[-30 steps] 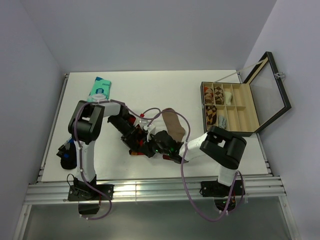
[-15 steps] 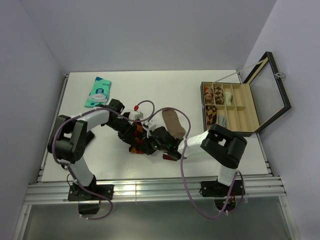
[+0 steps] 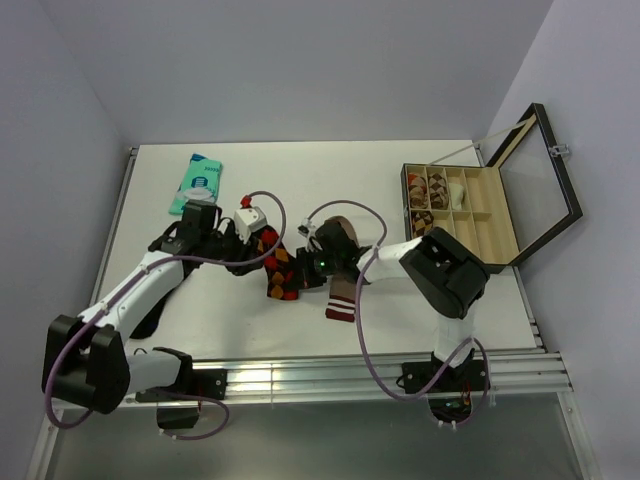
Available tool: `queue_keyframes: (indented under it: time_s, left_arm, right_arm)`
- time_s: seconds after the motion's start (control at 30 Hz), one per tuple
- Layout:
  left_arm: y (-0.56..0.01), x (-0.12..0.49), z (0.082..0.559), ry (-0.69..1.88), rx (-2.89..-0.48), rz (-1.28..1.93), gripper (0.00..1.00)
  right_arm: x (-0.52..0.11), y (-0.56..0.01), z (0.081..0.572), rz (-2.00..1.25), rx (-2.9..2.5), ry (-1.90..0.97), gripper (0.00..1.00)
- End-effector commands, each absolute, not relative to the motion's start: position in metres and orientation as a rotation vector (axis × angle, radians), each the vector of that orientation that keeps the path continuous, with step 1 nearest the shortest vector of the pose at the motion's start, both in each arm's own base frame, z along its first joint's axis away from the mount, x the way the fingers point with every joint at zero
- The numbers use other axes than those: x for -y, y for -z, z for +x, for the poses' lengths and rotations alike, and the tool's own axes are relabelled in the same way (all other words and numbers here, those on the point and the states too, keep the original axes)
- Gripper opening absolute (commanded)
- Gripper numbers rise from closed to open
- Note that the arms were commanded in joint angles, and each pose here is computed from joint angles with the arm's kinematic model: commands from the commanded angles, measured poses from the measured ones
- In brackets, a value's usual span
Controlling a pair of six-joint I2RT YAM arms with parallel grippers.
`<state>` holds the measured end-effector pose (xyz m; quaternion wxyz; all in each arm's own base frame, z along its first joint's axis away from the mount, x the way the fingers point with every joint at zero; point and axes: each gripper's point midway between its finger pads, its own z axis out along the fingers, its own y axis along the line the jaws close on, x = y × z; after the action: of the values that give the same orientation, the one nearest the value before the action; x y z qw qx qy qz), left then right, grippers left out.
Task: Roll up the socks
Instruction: Roll the sock at the center of the board.
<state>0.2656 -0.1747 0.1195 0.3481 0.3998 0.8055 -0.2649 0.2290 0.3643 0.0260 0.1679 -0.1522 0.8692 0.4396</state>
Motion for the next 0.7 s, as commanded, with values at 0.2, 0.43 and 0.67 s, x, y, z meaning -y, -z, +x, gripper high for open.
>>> queue_keyframes:
  time_s: [0.2,0.43,0.67]
  left_arm:
    - [-0.105,0.184,0.253,0.305,-1.841,1.271,0.50]
    - [-0.082,0.200,0.227,0.179,-1.714,1.466,0.53]
    - [-0.050,0.206,0.211,0.084,-1.633,1.590,0.57]
  right_arm:
    - [-0.350,0.007,0.212,-0.414,-2.895,-1.137,0.01]
    - [-0.347,0.015,0.214,-0.369,-2.998,-1.145,0.02]
    - [-0.343,0.018,0.219,-0.327,-3.065,-1.097,0.02]
